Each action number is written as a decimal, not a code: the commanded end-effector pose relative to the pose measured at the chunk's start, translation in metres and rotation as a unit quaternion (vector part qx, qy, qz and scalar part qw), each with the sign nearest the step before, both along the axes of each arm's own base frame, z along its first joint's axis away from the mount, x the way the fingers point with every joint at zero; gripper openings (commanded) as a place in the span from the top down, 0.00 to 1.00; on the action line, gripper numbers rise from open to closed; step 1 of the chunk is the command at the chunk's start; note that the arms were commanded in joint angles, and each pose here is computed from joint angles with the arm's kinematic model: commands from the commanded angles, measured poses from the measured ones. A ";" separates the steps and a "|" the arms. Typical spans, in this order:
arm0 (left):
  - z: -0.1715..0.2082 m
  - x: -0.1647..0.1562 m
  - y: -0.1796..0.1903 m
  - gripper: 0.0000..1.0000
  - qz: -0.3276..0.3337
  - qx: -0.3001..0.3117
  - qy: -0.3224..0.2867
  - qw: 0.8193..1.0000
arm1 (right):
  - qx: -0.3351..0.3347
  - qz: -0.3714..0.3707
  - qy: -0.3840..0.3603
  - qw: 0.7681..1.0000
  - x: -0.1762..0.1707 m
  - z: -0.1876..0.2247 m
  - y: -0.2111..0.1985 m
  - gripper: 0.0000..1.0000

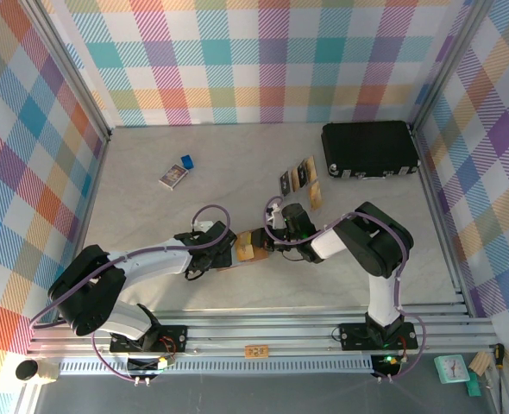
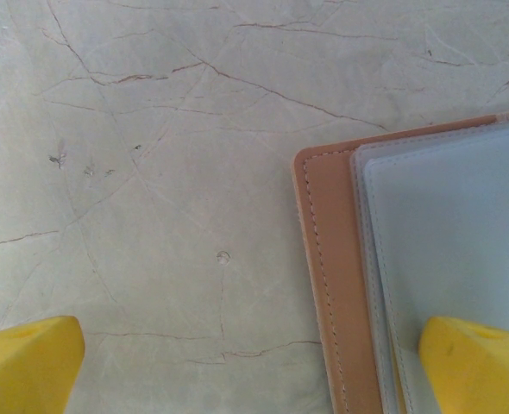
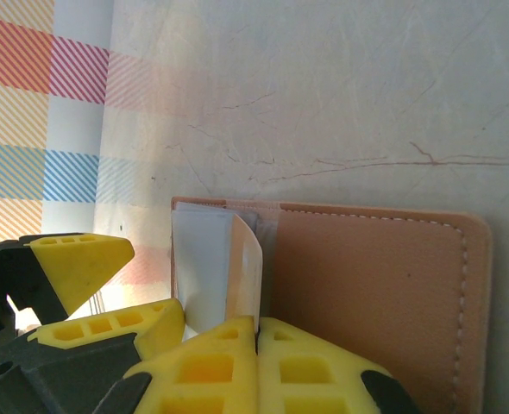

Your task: Put the credit cards into the card holder

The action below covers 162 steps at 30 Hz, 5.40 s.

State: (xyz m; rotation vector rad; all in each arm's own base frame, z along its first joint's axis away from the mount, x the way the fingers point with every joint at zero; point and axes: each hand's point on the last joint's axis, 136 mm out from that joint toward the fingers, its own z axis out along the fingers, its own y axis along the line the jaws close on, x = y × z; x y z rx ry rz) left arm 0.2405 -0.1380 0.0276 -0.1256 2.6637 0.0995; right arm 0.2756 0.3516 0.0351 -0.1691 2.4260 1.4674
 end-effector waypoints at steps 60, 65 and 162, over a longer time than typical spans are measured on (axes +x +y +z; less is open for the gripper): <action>-0.013 -0.023 0.030 0.00 0.025 0.038 0.025 0.999 | -0.084 0.004 0.055 0.995 -0.019 -0.045 -0.022 1.00; -0.017 -0.025 0.031 0.00 0.025 0.038 0.030 0.999 | -0.088 -0.007 0.058 0.994 -0.020 -0.047 -0.028 1.00; -0.019 0.000 0.001 0.00 0.026 -0.025 0.039 0.999 | -0.237 0.042 -0.007 0.971 -0.069 -0.009 -0.033 0.96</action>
